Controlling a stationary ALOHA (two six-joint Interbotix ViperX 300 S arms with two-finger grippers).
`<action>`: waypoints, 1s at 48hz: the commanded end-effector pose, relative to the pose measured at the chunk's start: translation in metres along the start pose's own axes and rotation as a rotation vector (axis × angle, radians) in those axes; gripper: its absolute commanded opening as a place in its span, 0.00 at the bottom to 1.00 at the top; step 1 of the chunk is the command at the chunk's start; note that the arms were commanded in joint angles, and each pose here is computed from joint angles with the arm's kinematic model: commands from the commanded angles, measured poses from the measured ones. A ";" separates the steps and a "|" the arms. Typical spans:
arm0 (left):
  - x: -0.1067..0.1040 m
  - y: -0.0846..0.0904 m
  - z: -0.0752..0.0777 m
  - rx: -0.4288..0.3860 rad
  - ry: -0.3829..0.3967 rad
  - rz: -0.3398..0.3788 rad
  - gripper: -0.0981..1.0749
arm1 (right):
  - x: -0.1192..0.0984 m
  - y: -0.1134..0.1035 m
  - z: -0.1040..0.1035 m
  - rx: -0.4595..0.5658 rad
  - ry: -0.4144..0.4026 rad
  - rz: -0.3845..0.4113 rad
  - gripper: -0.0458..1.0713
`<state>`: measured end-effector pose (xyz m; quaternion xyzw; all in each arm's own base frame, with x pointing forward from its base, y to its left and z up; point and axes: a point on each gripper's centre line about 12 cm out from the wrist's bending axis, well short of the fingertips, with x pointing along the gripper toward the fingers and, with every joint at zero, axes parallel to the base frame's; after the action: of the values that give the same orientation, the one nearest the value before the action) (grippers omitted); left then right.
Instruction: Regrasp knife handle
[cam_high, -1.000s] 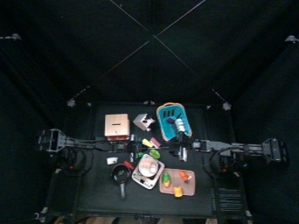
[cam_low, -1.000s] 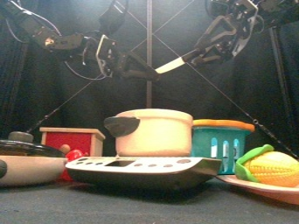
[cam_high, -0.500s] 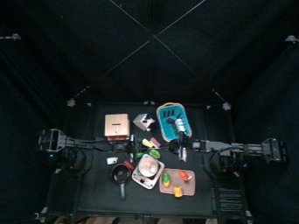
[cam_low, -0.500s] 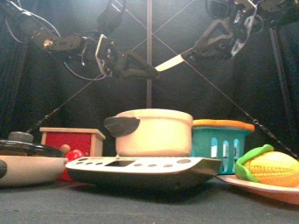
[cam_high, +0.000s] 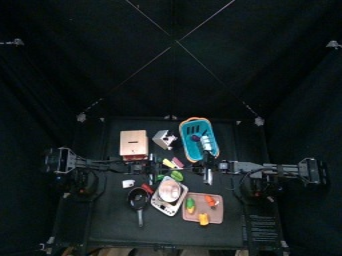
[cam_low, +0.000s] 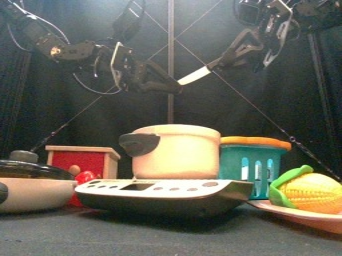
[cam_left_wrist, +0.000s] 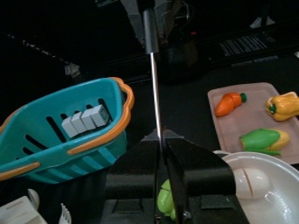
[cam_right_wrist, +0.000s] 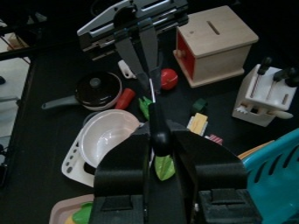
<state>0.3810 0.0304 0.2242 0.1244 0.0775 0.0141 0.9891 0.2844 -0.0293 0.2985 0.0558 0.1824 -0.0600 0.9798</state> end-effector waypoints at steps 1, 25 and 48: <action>0.001 0.004 0.004 -0.011 -0.015 0.016 0.59 | -0.003 0.001 0.006 -0.005 -0.026 0.004 0.47; -0.007 0.013 0.010 -0.078 -0.085 0.078 0.79 | -0.003 -0.002 -0.003 0.008 -0.007 -0.004 0.46; -0.044 0.063 -0.012 -0.356 -0.069 0.369 0.79 | -0.003 -0.062 0.009 0.217 -0.016 -0.189 0.46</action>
<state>0.3408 0.0840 0.2248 -0.0360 0.0343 0.1891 0.9807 0.2752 -0.0753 0.2895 0.1283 0.1900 -0.1463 0.9623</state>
